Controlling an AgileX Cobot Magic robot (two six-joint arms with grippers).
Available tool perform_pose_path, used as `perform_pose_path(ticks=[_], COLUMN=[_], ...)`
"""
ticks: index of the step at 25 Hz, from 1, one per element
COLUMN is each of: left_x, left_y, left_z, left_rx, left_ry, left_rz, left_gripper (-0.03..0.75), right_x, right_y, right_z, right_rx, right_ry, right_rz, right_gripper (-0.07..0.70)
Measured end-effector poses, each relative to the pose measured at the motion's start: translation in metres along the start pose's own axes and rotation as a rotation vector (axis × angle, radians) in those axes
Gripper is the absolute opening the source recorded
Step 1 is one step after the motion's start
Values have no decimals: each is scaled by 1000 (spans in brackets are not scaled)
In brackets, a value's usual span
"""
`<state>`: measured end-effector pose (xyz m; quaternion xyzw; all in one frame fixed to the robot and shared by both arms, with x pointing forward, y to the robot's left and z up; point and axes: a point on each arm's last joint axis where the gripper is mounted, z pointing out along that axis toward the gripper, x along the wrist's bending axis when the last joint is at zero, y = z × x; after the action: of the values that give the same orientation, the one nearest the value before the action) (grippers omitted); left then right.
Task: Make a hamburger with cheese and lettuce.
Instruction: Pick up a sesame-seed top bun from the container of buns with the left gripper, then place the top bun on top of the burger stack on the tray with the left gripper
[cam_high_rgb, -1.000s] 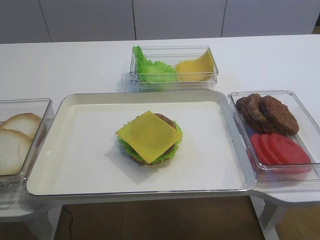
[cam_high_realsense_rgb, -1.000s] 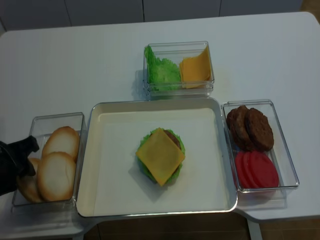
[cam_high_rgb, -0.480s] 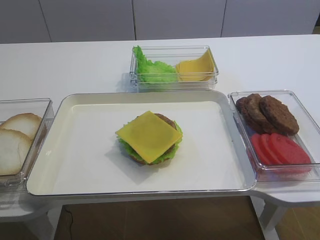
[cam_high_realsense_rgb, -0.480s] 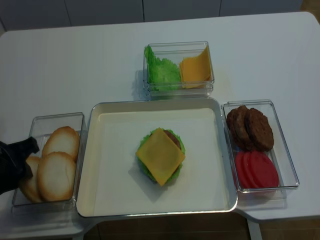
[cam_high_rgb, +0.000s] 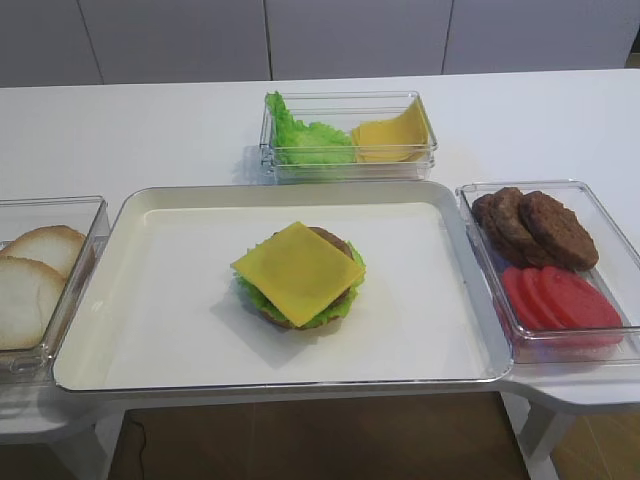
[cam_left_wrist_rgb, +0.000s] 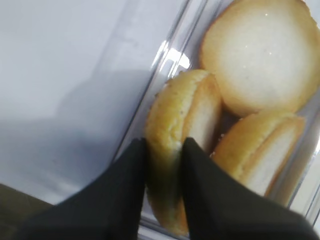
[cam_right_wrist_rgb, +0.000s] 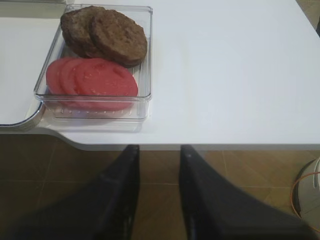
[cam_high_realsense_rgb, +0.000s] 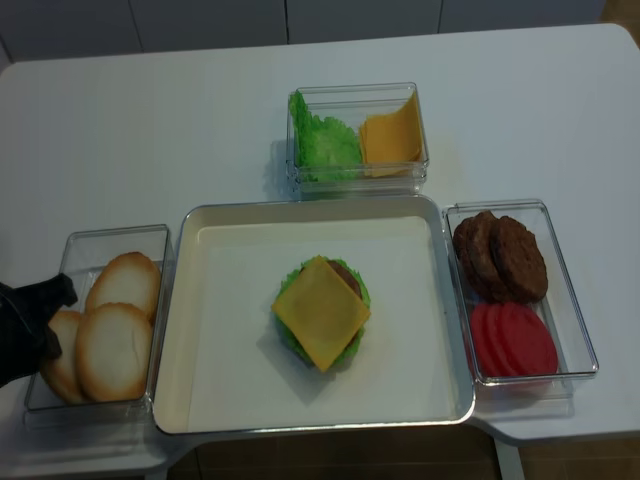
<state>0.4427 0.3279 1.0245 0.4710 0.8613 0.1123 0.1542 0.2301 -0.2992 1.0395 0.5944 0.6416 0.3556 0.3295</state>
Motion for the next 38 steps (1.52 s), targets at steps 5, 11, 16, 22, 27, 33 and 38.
perform_pose_path(ticks=[5,11,16,22,27,33,38], left_x=[0,0,0,0,0,2,-1], left_y=[0,0,0,0,4,16,26], left_z=[0,0,-3,-15,-31,-56,-78], left_rx=[-3,-3,-13,-64,-122,-188,-221], left_ry=[-2,-2,-6,-30,-35,31,33], left_rz=[2,2,5,13,62,119,139], left_gripper=[151,150,149,148,148,147,147], right_x=[0,0,0,0,0,0,0], right_y=[0,0,0,0,0,0,0], right_z=[0,0,0,0,0,0,0], right_rx=[0,0,0,0,0,0,0], right_ry=[0,0,0,0,0,0,0], right_rz=[0,0,0,6,6,6,6], right_gripper=[228,227,228,228,228,228,228])
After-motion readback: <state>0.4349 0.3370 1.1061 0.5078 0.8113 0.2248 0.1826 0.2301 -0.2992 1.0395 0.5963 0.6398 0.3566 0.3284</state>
